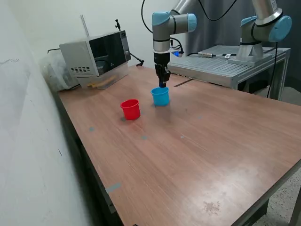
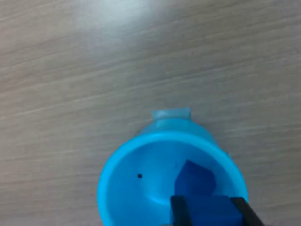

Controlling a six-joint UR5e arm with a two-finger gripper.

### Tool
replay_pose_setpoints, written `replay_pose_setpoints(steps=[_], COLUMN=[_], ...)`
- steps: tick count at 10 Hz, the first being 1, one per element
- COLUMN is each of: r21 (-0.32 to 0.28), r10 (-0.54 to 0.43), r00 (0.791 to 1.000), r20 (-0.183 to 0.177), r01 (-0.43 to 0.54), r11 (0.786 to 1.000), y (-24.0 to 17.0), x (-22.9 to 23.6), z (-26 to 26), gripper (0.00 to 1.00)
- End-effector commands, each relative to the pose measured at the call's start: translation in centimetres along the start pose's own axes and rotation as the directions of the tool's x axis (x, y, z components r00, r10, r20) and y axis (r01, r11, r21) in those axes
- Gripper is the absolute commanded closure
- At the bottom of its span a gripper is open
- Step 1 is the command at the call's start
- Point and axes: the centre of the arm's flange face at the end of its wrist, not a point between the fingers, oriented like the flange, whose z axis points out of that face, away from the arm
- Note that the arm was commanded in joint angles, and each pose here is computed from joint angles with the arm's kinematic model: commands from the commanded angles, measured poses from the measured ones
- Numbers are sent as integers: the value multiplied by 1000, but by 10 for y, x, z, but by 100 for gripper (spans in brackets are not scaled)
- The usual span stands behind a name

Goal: Place red objects in the red bin, and blue objects in the blue bin.

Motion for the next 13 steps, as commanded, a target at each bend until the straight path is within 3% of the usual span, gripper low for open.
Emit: replay_pose_setpoints(steps=[1, 5, 6, 11, 12, 13], r21=[-7, 12, 13, 13, -23, -100], r10=[3, 17, 26, 37, 31, 37], r00=[1000, 1000, 1000, 999, 999, 999], r20=[0, 3, 4, 5, 8, 12], r01=[-3, -17, -26, -37, -31, -36], r11=[1000, 1000, 1000, 999, 999, 994], y=[4, 5, 5, 4, 2, -6], x=[-2, -11, -16, -23, -20, -25], z=[0, 11, 11, 9, -16, -82], gripper=[100, 100, 0, 0, 0, 0])
